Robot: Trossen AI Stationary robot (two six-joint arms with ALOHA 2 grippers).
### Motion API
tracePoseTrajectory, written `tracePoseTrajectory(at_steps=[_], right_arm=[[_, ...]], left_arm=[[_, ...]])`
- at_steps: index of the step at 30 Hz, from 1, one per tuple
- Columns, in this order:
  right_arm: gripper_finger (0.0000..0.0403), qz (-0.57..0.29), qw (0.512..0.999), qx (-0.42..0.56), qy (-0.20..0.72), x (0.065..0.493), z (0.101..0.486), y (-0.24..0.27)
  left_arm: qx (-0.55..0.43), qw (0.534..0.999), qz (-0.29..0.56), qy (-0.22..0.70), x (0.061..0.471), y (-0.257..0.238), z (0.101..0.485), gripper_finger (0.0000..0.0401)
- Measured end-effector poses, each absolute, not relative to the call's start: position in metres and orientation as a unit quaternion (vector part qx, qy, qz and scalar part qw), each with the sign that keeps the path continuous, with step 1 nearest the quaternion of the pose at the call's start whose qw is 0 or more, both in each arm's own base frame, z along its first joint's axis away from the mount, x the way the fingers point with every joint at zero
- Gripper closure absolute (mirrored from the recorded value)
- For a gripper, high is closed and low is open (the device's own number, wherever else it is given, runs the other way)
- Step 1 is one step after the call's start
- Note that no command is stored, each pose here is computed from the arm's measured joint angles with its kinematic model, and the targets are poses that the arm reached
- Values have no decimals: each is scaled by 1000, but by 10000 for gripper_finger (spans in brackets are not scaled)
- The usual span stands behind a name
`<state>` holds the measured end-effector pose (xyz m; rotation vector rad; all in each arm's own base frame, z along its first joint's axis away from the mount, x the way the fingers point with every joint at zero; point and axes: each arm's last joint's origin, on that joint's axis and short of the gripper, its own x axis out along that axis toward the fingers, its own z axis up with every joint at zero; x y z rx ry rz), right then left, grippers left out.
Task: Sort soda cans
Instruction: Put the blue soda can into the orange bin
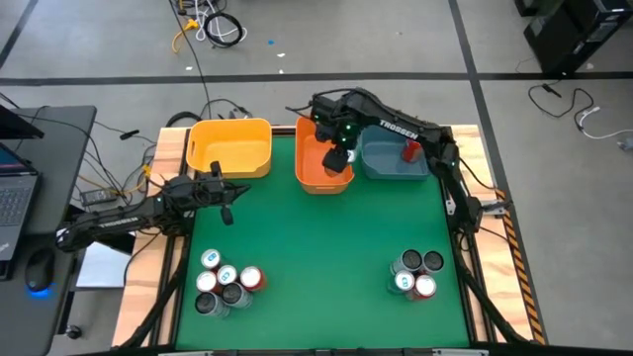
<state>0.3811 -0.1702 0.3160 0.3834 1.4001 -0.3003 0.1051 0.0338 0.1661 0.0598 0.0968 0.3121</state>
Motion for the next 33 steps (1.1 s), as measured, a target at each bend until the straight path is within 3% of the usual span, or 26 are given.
tracePoseTrajectory(at_steps=[14,23,29,33], right_arm=[[201,-127,682,167,701,382,275,-159],[198,-128,677,167,705,382,267,-159],[87,-130,690,163,693,385,267,-161],[60,-126,703,153,683,388,267,-162]], left_arm=[[30,987,152,46,106,34,166,387],[32,987,152,45,106,34,167,387],[31,987,151,48,106,34,166,387],[31,987,151,48,106,34,166,387]])
